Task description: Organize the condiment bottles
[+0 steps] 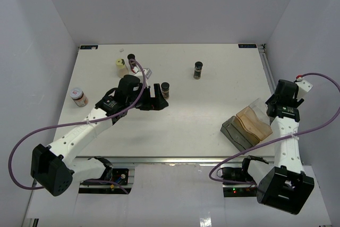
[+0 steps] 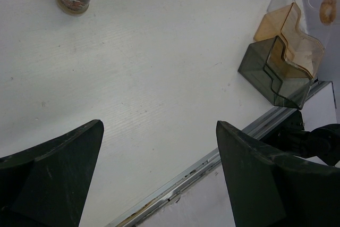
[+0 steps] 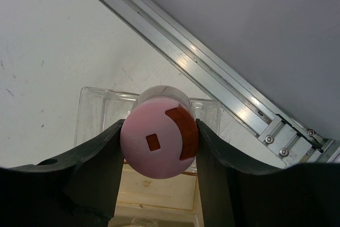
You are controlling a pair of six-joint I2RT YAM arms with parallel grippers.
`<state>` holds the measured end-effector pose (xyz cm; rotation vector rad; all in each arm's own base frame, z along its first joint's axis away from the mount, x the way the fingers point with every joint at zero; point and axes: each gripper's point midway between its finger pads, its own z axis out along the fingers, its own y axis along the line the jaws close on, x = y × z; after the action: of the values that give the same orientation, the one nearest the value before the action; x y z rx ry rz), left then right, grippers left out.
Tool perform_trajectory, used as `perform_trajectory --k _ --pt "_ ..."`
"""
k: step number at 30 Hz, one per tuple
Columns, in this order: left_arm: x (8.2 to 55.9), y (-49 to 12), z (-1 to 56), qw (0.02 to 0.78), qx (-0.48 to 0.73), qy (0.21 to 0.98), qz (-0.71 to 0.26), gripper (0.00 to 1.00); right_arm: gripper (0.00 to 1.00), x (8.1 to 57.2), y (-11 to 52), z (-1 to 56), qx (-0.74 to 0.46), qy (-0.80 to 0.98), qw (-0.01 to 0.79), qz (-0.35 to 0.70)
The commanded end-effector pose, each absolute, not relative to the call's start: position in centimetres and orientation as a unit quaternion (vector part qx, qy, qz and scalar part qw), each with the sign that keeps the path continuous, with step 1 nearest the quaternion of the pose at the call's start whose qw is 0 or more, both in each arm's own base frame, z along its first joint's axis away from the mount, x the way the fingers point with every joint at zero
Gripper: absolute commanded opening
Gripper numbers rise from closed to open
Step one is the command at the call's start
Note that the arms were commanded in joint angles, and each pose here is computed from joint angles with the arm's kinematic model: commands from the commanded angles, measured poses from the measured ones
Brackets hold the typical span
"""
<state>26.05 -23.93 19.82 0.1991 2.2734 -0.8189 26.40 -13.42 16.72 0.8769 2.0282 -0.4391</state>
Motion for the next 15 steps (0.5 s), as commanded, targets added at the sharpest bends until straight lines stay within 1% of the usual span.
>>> perform_trajectory --k 1,15 --pt "25.7 -24.0 21.8 0.368 0.077 0.864 -0.334 0.98 0.08 26.0 -13.6 17.5 0.373 0.791 0.453 -0.174" --pt "25.6 -23.8 21.8 0.37 0.077 0.864 -0.331 0.98 0.08 24.6 -13.9 15.3 0.397 0.788 0.431 -0.191"
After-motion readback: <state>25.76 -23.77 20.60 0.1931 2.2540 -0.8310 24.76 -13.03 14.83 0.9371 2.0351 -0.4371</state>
